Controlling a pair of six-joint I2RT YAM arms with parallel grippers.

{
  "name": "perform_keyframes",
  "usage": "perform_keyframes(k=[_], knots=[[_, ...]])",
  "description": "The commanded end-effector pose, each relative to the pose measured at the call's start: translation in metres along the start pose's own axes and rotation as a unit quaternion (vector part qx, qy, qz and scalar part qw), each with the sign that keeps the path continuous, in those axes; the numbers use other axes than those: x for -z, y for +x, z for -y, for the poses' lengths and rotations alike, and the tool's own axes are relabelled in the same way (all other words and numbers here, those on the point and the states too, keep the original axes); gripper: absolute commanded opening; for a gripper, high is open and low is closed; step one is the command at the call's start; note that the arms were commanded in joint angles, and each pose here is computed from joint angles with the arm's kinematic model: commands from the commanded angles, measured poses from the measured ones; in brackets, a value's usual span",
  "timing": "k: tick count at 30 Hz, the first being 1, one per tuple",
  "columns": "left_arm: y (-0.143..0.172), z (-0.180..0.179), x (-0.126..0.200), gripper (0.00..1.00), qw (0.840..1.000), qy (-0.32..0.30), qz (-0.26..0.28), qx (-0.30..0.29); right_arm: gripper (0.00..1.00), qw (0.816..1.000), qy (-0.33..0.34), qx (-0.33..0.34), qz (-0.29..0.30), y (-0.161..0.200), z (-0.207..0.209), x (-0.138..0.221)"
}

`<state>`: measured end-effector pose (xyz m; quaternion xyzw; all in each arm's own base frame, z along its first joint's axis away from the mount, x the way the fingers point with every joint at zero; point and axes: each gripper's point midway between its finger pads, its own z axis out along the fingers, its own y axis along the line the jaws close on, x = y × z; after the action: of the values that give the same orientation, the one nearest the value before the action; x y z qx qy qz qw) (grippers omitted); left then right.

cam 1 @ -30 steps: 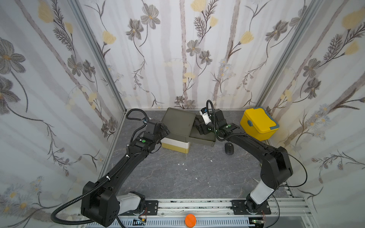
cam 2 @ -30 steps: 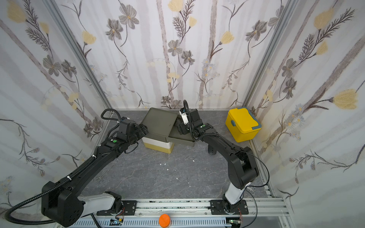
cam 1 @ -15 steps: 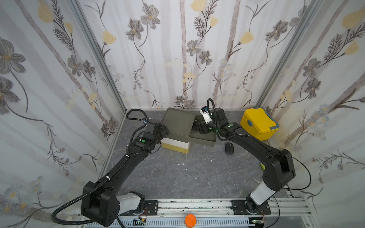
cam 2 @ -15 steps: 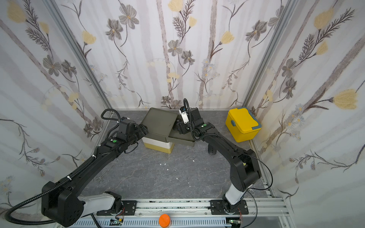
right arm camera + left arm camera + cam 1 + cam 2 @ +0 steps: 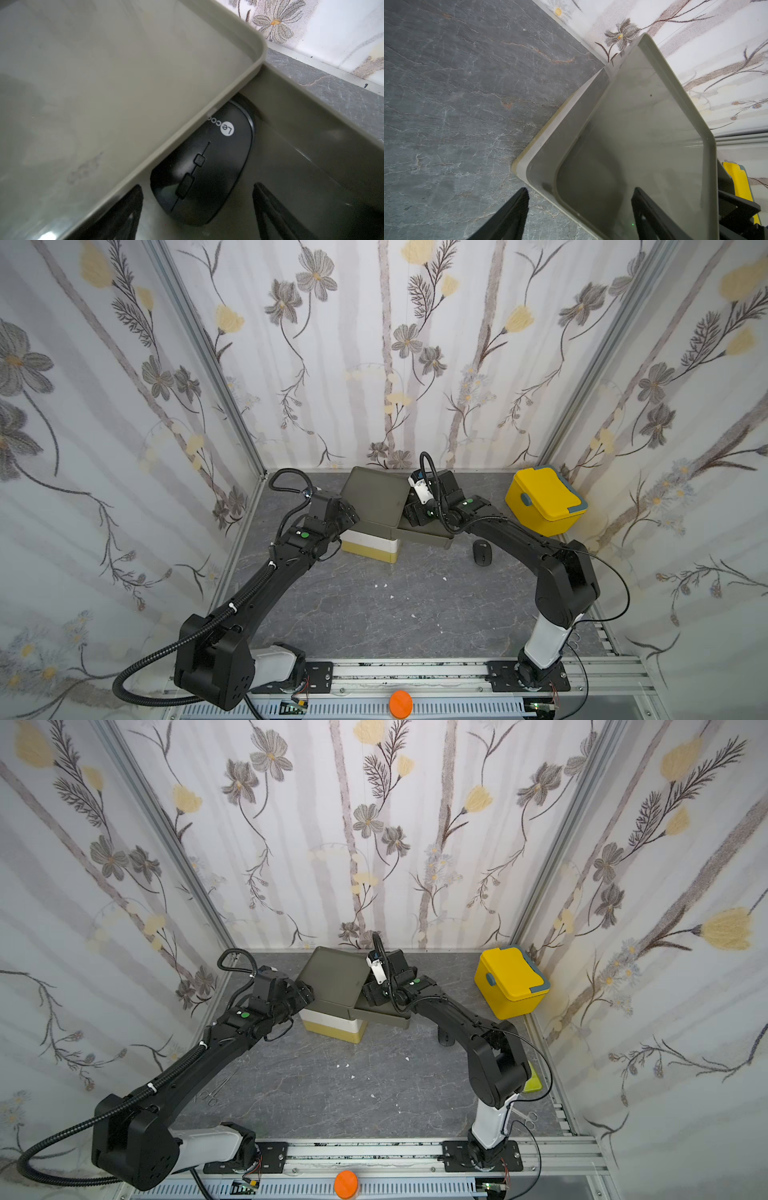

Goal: Take the mice out of the drawer
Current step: Adjust the mouse in the drawer.

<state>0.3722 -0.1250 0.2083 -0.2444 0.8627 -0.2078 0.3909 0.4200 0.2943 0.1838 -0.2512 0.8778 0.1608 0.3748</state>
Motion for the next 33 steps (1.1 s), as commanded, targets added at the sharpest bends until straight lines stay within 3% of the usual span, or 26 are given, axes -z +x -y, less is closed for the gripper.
perform_keyframes(k=[1,10,17,33], knots=[[-0.004,0.000,0.000,0.80,1.000,-0.002,0.010,0.006,0.82,1.000,0.021,-0.010,0.021,-0.012,0.008,0.003],[-0.007,-0.001,0.002,0.80,1.000,-0.004,0.013,0.002,0.80,0.994,0.100,-0.046,0.016,-0.007,0.046,0.032],[-0.009,0.002,0.008,0.80,1.000,0.001,0.017,0.002,0.81,0.998,0.012,-0.058,0.012,-0.013,0.011,0.034],[-0.001,0.002,-0.003,0.79,1.000,0.003,0.001,0.003,0.84,0.997,-0.025,-0.065,-0.024,-0.004,-0.008,-0.007]])
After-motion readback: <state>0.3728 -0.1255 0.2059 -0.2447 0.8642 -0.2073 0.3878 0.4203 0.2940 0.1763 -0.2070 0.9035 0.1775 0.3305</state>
